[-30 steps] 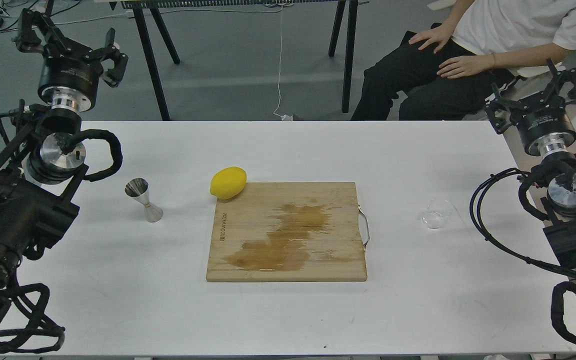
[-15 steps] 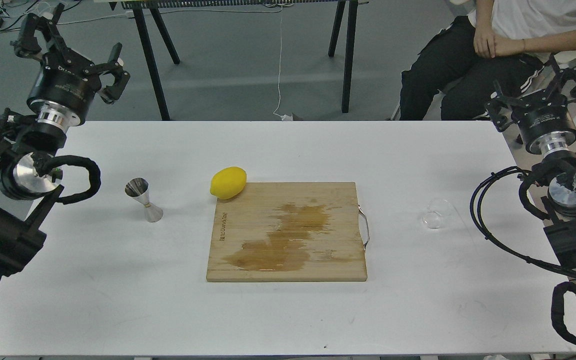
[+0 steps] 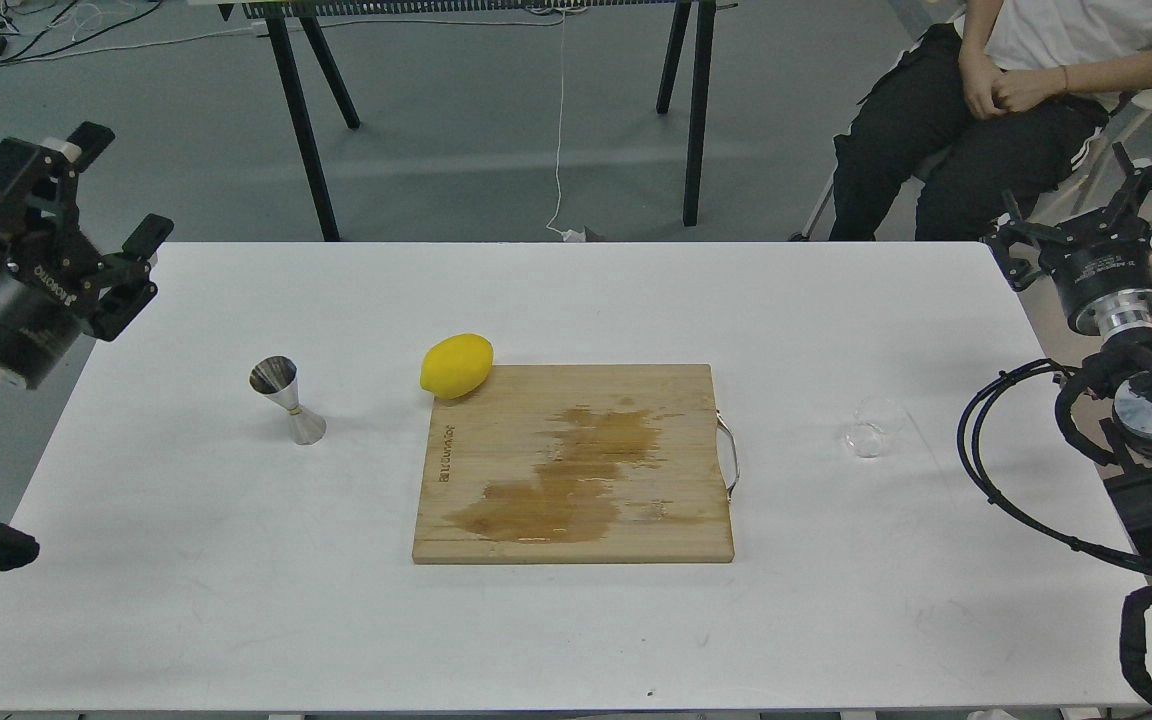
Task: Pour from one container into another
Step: 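Move the left gripper down toward the metal jigger beside the board, then grasp the metal jigger with the left gripper and lift it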
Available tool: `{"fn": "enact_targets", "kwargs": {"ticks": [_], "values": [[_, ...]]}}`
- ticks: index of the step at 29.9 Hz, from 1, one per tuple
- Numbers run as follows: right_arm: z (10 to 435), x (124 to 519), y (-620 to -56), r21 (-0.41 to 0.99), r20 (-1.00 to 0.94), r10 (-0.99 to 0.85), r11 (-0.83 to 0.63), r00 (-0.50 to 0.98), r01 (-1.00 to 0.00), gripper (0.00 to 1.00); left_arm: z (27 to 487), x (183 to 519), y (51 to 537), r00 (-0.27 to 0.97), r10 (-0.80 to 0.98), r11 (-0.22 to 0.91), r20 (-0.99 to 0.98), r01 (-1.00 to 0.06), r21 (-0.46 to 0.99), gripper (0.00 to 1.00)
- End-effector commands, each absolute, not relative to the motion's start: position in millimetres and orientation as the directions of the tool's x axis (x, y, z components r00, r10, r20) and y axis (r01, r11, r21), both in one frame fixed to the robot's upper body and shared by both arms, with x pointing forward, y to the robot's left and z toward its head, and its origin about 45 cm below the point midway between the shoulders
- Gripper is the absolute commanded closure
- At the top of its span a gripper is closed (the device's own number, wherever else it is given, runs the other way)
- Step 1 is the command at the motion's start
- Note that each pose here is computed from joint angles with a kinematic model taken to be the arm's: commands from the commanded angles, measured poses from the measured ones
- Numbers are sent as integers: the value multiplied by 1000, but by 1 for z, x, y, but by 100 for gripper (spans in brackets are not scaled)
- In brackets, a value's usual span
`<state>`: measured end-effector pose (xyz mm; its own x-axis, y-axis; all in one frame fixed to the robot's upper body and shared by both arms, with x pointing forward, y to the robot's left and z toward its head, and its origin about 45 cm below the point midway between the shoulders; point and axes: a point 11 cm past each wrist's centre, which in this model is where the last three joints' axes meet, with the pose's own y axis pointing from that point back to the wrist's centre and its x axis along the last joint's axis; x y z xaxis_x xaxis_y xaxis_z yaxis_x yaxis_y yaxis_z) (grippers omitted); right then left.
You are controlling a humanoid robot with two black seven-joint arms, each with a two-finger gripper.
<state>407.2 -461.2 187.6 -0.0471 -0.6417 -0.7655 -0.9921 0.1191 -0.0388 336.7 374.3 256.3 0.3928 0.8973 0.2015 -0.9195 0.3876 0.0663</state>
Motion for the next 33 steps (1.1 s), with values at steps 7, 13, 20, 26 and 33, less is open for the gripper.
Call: {"fn": "enact_targets", "kwargs": {"ticks": [7,13,20,26,33], "values": [[187,405,-464,-31,-758,-650,116,-52,-993,0,191,295,375,497,537,423,681,-858,292,4],[187,406,-462,-32,-759,-649,114,-50,-993,0,132,284,379,484,213,380,849,-842,384,4],[187,405,-464,-33,-759,-649,118,-52,-992,0,74,285,370,441,-143,344,886,-817,462,7],[188,405,-465,-36,-760,-648,120,-51,-992,0,61,308,352,432,-122,310,894,-839,448,12],[189,405,-465,-38,-760,-648,120,-49,-992,0,47,323,352,446,-107,254,889,-852,458,21]]}}
